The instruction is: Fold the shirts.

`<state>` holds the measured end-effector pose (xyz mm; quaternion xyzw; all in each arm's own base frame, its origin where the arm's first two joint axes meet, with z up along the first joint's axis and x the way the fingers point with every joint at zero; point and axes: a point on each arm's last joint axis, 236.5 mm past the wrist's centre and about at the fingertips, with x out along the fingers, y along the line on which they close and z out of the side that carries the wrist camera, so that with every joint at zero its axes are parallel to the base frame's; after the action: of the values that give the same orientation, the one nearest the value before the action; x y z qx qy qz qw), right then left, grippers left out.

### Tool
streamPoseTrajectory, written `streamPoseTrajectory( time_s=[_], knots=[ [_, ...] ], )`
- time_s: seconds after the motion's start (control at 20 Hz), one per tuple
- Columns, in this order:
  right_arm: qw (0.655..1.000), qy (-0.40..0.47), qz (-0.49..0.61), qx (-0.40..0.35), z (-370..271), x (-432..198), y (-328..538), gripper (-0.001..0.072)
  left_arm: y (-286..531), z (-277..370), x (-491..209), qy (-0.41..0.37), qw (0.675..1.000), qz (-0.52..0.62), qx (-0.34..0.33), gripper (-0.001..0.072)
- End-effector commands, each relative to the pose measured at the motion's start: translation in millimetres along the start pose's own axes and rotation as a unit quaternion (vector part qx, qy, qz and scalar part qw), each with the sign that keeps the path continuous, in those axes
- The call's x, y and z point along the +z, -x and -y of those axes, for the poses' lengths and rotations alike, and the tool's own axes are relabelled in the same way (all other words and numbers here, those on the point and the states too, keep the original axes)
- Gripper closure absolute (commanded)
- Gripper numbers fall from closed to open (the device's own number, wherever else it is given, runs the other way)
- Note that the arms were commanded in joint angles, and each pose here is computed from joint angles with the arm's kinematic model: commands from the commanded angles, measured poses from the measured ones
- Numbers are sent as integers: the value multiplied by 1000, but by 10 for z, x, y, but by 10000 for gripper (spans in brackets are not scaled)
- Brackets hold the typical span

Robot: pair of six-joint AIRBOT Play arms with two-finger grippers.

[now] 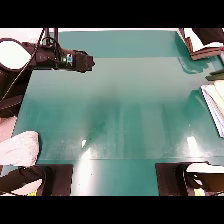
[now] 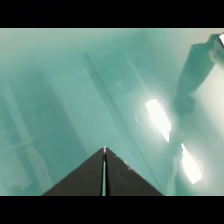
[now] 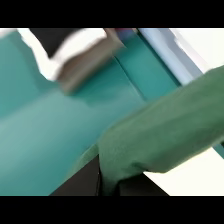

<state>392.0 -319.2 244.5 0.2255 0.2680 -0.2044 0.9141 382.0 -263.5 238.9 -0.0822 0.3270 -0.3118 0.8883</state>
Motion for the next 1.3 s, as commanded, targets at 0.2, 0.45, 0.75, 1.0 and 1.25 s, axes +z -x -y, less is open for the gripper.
streamPoseTrajectory(
  time_s=[0.2,0.45,0.75,1.0,1.25],
  knots=[
    [984,-87,-117,-99,861,-1251,343,692,-1,-5,-103,-14,1000,-22,1,679],
    [970,-139,-140,-140,1212,-1860,553,538,-1,-5,-109,-18,1000,-23,0,679],
    [975,-151,-85,-137,1166,-1643,738,105,2,-4,-155,-20,999,-33,0,679],
    [992,-94,8,83,-549,-838,684,107,1,-6,-137,-19,999,-29,0,679],
    [961,53,-50,268,-2462,-1247,846,117,1,-20,-135,-19,999,-29,4,679]
  ],
)
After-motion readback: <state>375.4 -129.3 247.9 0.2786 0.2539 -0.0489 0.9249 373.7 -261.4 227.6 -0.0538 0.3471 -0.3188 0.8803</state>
